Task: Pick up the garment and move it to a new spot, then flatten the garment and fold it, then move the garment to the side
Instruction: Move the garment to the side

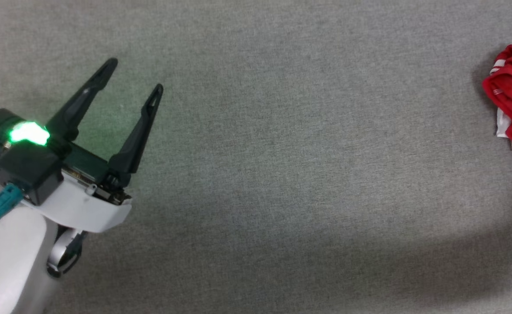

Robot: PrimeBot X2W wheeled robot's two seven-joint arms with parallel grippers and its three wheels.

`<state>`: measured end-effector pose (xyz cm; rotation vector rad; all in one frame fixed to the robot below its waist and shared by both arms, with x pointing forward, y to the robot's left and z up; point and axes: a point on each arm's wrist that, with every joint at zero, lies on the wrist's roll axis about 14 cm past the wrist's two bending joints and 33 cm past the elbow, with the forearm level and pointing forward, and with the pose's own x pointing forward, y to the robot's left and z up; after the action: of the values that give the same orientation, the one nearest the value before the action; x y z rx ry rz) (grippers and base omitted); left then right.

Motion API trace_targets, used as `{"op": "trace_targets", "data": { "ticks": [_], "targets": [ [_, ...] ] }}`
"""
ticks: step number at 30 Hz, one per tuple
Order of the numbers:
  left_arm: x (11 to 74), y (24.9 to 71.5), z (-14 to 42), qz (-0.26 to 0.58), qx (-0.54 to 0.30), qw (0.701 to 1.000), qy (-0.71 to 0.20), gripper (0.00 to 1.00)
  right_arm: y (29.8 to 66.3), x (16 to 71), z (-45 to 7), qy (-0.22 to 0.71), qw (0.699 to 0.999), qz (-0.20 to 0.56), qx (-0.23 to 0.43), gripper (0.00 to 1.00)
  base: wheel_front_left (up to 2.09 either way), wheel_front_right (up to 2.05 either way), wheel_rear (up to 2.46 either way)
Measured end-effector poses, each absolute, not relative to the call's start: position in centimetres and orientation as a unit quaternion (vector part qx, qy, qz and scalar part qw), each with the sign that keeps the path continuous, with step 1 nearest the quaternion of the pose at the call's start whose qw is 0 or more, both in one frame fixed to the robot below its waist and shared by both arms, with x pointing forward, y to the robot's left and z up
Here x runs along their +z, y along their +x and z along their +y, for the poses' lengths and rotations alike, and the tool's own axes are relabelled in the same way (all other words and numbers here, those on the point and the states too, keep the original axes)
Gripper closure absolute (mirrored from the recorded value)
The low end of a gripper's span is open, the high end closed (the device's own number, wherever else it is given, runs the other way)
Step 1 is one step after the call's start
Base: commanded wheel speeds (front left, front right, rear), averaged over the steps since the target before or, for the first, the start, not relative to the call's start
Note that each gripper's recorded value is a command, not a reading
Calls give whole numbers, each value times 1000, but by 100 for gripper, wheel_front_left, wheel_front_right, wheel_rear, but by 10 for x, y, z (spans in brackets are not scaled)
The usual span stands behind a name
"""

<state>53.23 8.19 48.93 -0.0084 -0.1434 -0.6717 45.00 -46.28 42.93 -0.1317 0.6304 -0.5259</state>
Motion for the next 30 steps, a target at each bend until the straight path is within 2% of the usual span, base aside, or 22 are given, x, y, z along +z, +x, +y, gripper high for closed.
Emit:
{"op": "trace_targets", "data": {
  "ticks": [11,14,21,30],
  "targets": [
    [484,538,88,-67,-323,944,-1,0,453,402,-460,-66,912,308,-263,100,0,0,0],
    [486,536,89,-66,-318,946,-6,0,451,404,-460,-67,913,304,-263,0,0,0,0],
    [488,518,95,-49,-288,956,-32,0,467,444,-450,-87,935,252,-233,0,0,0,0],
    [487,479,113,-20,-234,970,-57,0,478,452,-371,-60,967,219,-119,0,0,0,0]
  ]
}}
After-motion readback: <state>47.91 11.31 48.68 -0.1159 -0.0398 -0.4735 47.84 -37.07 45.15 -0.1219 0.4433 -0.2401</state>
